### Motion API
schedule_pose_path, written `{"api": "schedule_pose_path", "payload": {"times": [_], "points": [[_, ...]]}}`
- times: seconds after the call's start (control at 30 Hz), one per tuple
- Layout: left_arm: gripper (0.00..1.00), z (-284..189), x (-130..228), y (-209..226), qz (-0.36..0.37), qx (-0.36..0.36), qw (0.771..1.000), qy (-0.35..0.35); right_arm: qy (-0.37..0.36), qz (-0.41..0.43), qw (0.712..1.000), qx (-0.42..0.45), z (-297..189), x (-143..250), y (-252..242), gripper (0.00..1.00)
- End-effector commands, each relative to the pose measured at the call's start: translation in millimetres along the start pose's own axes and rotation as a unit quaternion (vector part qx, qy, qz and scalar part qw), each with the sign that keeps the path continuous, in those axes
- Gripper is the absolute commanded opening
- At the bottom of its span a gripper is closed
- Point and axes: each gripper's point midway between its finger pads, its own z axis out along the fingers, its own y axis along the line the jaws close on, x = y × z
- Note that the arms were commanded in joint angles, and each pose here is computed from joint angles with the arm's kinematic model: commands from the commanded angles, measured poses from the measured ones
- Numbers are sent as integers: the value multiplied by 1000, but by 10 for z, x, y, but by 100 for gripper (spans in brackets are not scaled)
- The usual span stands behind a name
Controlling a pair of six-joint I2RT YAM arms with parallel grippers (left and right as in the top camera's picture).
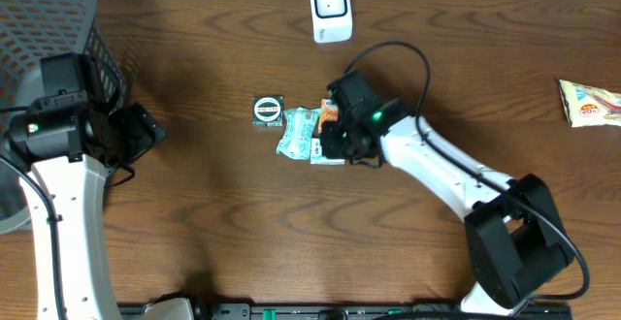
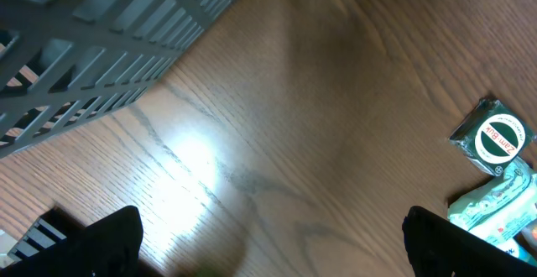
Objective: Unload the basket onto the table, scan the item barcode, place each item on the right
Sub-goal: 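Lower the right gripper and grasp the green Kleenex pack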
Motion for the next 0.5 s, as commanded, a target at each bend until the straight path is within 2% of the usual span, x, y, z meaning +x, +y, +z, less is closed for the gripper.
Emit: {"api": "schedule_pose_path", "payload": {"times": [0.0, 0.13, 0.23, 0.47], "points": [[98, -5, -2, 42, -4, -8, 1000, -3, -17, 49, 998, 38, 100, 71, -116, 16], [98, -5, -2, 42, -4, -8, 1000, -3, -23, 79, 996, 33, 167, 117, -101, 12], [98, -5, -2, 42, -4, -8, 1000, -3, -29, 90, 995, 33, 169, 95, -104, 21], [98, -5, -2, 42, -4, -8, 1000, -3, -25, 137, 989, 47, 234, 153, -187, 23]]}}
